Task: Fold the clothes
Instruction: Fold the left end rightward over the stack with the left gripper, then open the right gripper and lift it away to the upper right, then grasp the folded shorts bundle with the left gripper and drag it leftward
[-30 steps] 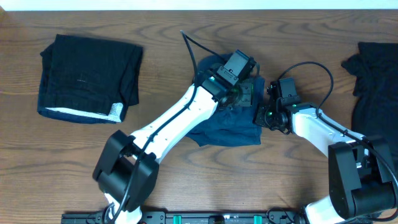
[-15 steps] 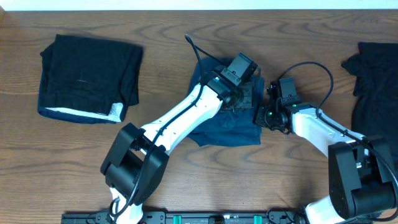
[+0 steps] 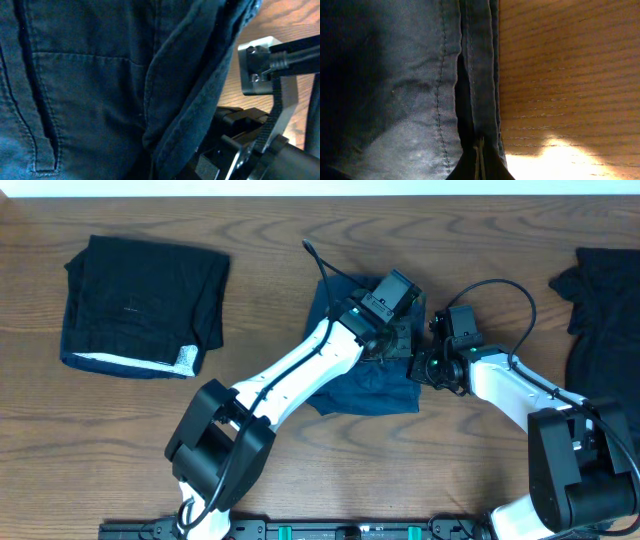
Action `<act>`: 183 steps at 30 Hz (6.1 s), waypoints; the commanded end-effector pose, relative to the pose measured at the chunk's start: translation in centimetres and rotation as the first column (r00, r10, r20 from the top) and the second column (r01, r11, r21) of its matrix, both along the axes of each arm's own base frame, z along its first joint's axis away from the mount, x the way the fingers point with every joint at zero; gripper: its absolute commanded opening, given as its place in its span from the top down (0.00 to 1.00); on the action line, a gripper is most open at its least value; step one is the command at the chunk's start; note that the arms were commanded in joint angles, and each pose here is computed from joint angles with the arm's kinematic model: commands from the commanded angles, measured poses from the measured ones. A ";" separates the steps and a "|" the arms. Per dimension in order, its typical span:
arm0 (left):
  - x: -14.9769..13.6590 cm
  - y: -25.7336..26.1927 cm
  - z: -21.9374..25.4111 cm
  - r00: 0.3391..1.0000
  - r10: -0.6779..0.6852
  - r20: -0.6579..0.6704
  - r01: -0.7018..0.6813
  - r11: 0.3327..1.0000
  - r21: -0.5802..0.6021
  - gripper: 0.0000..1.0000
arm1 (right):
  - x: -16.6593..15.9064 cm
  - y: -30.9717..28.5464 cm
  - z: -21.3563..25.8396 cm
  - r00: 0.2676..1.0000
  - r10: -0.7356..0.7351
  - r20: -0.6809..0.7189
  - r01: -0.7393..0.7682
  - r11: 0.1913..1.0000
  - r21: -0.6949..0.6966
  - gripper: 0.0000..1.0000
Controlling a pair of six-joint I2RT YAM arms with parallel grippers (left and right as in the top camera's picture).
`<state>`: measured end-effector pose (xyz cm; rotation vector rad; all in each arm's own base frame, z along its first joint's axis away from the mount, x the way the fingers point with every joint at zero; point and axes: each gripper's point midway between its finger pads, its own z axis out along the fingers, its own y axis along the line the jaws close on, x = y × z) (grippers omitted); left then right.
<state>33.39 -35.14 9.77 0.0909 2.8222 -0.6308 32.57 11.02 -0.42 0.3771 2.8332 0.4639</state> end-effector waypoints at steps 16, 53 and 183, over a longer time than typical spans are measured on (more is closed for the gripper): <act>0.2 -3.0 2.6 0.996 -0.089 0.026 0.092 0.982 -0.165 0.27 | -3.3 -0.2 -2.7 0.992 0.001 -0.122 -0.004 1.000 -0.017 0.98; -5.6 3.0 -5.3 0.971 -0.228 -0.078 0.229 0.973 0.008 0.94 | 10.2 -1.4 5.0 0.937 0.186 0.296 -0.240 0.958 0.158 0.99; 9.9 25.0 -4.6 0.876 0.250 0.412 -0.403 0.849 0.342 0.77 | 9.3 -9.2 12.9 0.943 0.033 0.331 -0.059 0.996 0.066 0.01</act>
